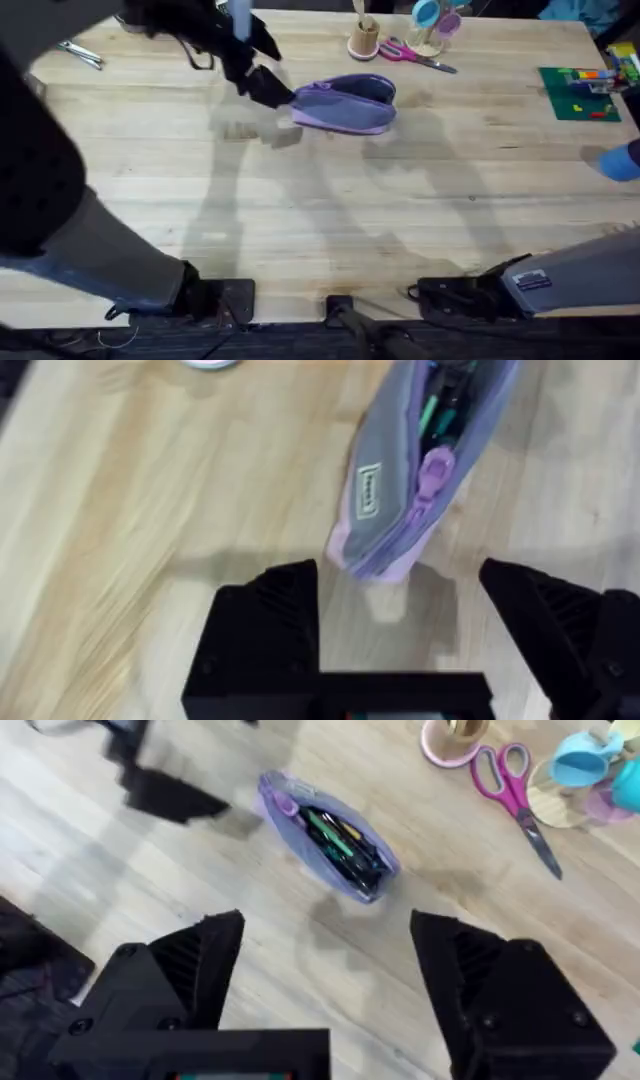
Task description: Unzip the bag, pick up the pens from the table one at a time and place them inside, then zip the bag closed.
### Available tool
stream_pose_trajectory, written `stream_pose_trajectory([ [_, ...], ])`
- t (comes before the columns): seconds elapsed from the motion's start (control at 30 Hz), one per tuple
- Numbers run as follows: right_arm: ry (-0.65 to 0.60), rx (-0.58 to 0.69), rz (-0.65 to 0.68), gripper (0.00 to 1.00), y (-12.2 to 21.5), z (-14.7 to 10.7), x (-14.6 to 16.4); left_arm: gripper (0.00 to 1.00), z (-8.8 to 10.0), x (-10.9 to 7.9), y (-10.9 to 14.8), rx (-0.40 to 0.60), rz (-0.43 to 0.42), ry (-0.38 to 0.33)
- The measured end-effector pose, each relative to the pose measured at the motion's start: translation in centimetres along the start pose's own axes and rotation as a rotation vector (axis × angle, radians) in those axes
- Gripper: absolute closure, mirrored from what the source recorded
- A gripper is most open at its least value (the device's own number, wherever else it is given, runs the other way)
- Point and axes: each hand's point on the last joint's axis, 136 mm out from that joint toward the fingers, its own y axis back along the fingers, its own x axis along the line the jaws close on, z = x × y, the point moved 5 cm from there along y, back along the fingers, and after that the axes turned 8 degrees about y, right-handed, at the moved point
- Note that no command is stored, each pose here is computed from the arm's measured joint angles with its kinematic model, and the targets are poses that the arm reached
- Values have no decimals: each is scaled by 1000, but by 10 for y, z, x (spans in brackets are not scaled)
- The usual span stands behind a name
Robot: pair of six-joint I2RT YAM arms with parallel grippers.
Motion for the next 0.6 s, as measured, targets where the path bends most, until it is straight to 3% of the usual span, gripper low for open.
stream_pose_trajectory([
  [0.27,56,20,-22,5,-1,1,12,6,-11,15,44,-17,113,49],
  [0.6,45,69,-20,6,0,-29,19,8,-30,16,62,61,165,117],
])
